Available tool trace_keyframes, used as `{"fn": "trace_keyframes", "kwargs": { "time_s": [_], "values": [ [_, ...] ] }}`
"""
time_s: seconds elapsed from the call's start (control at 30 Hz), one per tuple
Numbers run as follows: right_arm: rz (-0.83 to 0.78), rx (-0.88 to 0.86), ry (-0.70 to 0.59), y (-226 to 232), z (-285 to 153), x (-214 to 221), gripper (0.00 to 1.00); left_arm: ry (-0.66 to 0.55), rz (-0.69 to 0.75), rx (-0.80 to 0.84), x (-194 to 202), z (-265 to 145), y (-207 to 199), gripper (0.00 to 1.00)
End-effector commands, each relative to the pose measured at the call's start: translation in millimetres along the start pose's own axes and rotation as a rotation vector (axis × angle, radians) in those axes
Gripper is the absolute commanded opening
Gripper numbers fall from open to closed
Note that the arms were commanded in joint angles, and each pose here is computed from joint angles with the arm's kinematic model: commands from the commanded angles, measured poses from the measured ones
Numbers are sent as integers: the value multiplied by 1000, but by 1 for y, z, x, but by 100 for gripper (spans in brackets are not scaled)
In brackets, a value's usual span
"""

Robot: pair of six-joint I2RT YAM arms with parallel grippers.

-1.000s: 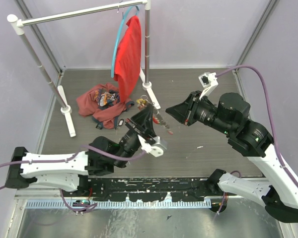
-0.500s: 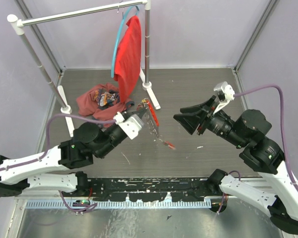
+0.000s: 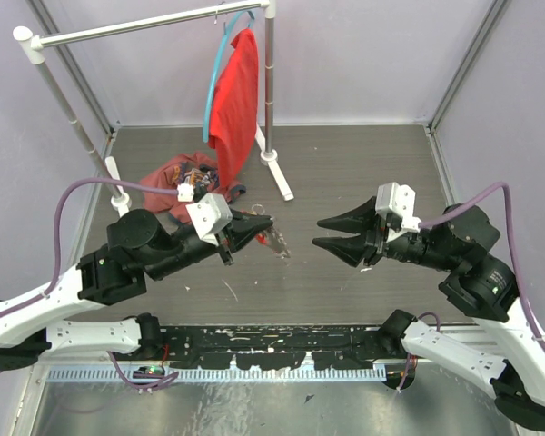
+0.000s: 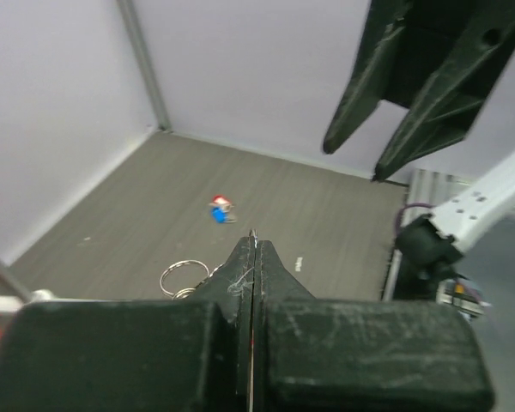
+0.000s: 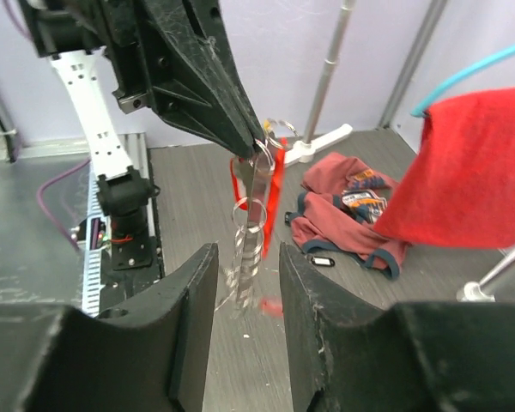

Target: Put the keys on the keyring

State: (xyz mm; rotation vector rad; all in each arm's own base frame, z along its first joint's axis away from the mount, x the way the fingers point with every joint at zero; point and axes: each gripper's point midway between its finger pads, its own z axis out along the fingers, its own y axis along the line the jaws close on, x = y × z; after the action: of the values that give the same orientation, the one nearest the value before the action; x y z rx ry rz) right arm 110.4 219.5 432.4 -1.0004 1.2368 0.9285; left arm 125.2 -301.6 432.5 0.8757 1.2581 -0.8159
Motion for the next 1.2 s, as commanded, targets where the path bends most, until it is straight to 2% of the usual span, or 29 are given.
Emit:
{"fn": "trace_keyframes", "kwargs": {
  "time_s": [0.0, 0.43, 0.83, 1.17],
  "values": [
    [-148, -157, -117, 23, 1, -38, 39, -62, -100, 183, -26, -6, -33, 0],
    [-101, -297, -201, 40, 15, -47, 37, -163, -153, 294, -44, -14, -52, 0],
    [-27, -361, -188, 42, 31, -37, 39, -197, -163, 330, -53, -17, -58, 0],
    [5, -421, -183, 50, 33, -33, 33, -217, -174, 318, -55, -15, -56, 0]
  ]
}}
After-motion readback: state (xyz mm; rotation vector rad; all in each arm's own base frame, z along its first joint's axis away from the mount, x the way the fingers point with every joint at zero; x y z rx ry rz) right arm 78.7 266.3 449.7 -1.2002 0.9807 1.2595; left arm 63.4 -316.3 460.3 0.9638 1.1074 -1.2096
